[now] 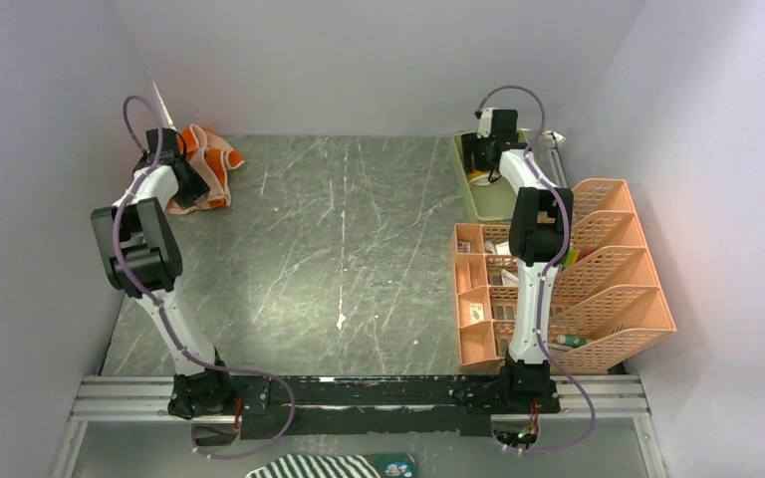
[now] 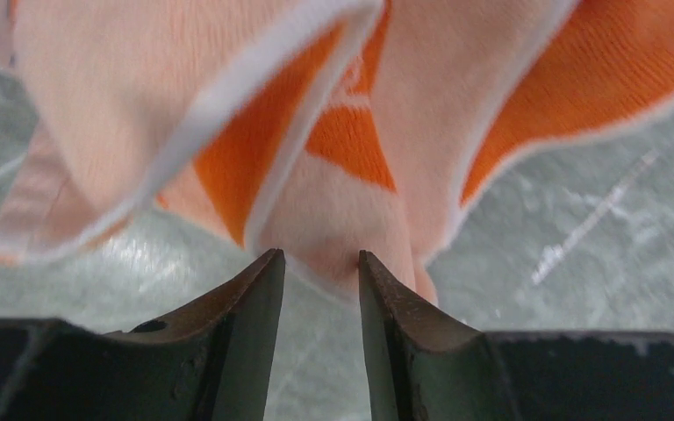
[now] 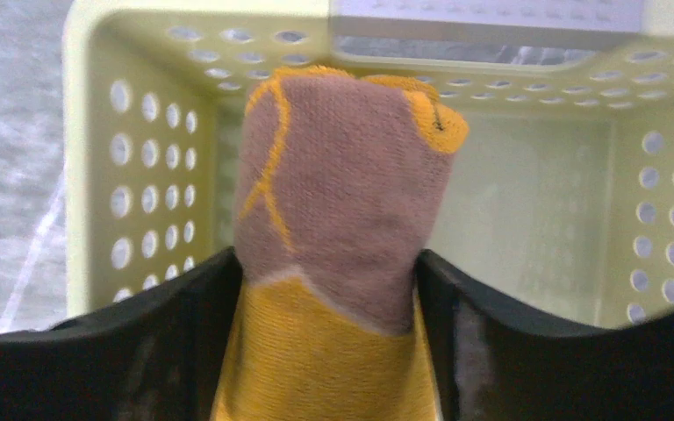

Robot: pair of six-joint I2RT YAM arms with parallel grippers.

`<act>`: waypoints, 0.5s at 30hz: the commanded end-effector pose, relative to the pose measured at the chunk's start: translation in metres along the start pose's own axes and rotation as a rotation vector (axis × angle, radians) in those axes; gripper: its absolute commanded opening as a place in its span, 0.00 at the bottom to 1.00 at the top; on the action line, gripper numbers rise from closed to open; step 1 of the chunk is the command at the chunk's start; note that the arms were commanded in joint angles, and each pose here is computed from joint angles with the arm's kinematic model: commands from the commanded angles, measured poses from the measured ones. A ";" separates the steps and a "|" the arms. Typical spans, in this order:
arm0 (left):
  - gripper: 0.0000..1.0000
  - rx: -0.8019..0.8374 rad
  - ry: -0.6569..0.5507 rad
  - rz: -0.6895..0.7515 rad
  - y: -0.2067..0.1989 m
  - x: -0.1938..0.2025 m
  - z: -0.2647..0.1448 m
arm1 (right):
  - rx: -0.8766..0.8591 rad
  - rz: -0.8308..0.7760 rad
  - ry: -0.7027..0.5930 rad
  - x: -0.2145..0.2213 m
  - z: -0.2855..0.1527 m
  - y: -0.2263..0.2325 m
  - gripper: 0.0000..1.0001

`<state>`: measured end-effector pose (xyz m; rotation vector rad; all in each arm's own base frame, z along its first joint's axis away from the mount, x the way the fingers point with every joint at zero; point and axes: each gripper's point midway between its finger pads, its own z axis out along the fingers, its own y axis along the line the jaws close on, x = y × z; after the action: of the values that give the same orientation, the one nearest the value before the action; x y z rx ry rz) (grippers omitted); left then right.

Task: Roll the towels
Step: Place the towel in the bin, then pick up the towel at the corner of the board.

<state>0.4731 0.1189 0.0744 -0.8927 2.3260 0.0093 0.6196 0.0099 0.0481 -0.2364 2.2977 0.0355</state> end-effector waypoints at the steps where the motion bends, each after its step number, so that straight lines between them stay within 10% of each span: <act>1: 0.47 -0.047 -0.067 -0.016 -0.003 -0.023 0.032 | -0.040 -0.008 -0.082 -0.042 -0.027 0.006 0.80; 7: 0.45 -0.054 -0.044 0.022 -0.017 -0.013 0.070 | -0.074 -0.012 -0.241 -0.108 -0.087 0.015 0.94; 10: 0.11 -0.002 -0.028 0.058 -0.034 -0.008 0.081 | -0.096 -0.026 -0.300 -0.133 -0.115 0.022 0.95; 15: 0.07 0.201 -0.030 0.122 -0.091 0.002 0.063 | -0.123 -0.052 -0.353 -0.153 -0.151 0.038 0.95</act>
<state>0.5393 0.1131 0.0307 -0.8157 2.3290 0.0309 0.6157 0.0375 0.2086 -0.2893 2.0312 0.1387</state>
